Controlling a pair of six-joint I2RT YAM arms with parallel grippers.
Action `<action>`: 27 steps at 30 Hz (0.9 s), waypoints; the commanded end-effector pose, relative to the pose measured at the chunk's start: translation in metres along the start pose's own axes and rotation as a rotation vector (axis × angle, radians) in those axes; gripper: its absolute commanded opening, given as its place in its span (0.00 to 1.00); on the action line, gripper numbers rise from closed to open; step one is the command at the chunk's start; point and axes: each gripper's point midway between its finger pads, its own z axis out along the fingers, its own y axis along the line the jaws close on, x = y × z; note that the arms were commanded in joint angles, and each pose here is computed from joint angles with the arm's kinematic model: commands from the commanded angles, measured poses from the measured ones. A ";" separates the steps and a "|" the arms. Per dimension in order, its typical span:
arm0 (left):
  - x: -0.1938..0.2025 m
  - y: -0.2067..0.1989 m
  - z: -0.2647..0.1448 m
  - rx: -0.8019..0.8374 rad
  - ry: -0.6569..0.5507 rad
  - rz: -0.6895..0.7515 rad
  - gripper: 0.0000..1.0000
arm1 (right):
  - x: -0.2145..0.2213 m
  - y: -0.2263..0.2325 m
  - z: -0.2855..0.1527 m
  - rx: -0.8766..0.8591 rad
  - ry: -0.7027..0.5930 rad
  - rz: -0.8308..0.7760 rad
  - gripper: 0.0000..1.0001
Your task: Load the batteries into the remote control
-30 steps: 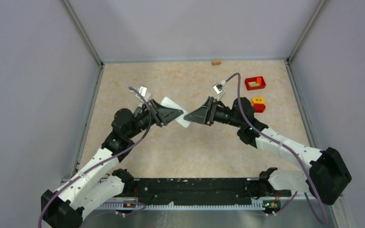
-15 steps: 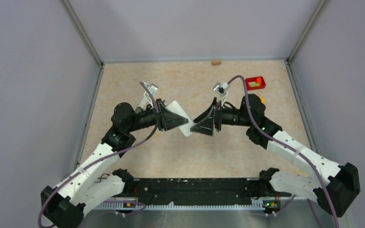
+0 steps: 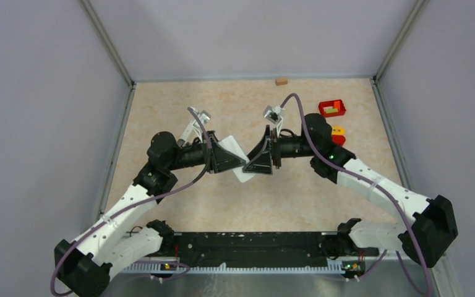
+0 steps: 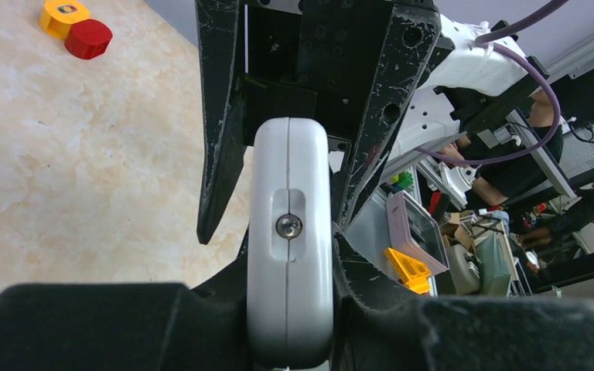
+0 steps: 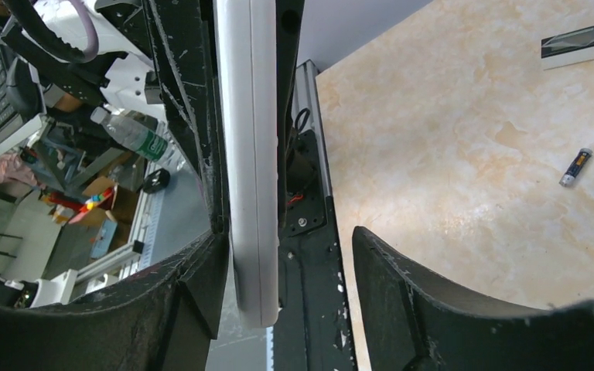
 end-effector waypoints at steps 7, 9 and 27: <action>-0.017 -0.024 0.000 0.067 -0.023 0.108 0.00 | 0.005 0.013 0.009 -0.107 0.054 -0.069 0.57; -0.017 -0.024 0.000 0.067 -0.023 0.108 0.02 | 0.008 0.014 0.013 -0.112 0.067 -0.074 0.52; -0.034 0.088 -0.034 -0.599 -0.194 0.046 0.99 | -0.004 -0.111 -0.023 0.662 -0.058 0.087 0.00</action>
